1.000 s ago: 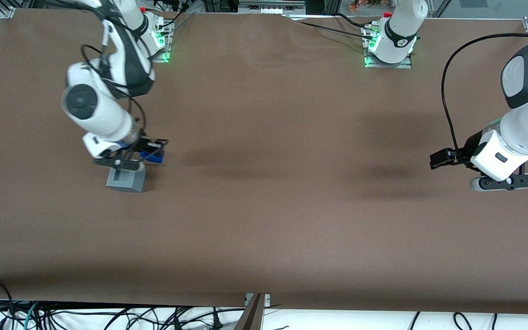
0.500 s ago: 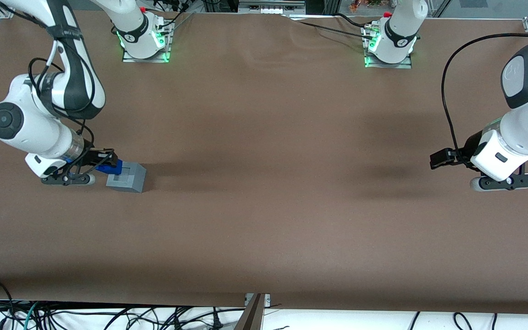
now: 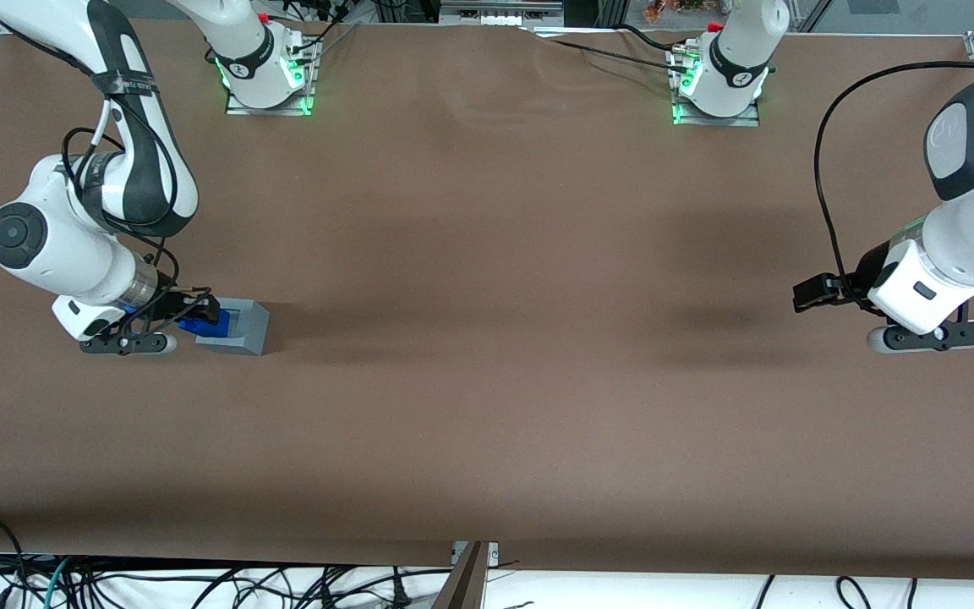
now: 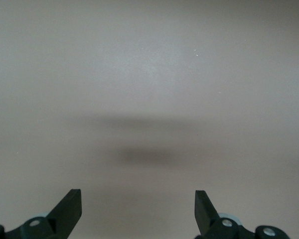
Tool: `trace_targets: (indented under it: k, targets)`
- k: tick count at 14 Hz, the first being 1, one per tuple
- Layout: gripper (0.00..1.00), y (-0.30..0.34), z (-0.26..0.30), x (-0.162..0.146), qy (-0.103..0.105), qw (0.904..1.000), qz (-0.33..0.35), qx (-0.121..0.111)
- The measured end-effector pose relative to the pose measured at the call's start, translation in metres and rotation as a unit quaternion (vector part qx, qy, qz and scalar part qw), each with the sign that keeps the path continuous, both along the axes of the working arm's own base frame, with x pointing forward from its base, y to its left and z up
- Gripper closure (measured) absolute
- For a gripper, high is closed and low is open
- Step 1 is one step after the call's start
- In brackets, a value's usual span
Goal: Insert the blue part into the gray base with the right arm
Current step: 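Lower the blue part into the gray base's square hole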
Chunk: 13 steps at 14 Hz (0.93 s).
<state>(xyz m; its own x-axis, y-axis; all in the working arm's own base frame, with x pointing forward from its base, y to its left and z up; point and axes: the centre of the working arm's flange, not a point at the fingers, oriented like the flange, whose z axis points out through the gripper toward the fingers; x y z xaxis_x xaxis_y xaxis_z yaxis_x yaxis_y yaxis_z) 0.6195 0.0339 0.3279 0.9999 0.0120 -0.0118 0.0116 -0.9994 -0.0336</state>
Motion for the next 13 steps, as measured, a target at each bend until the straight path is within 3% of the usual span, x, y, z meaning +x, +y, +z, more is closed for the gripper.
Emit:
trace_targets:
  k: [13]
  targets:
    - [0.49,0.0,-0.017,-0.001,0.014,0.9999,-0.003,0.001]
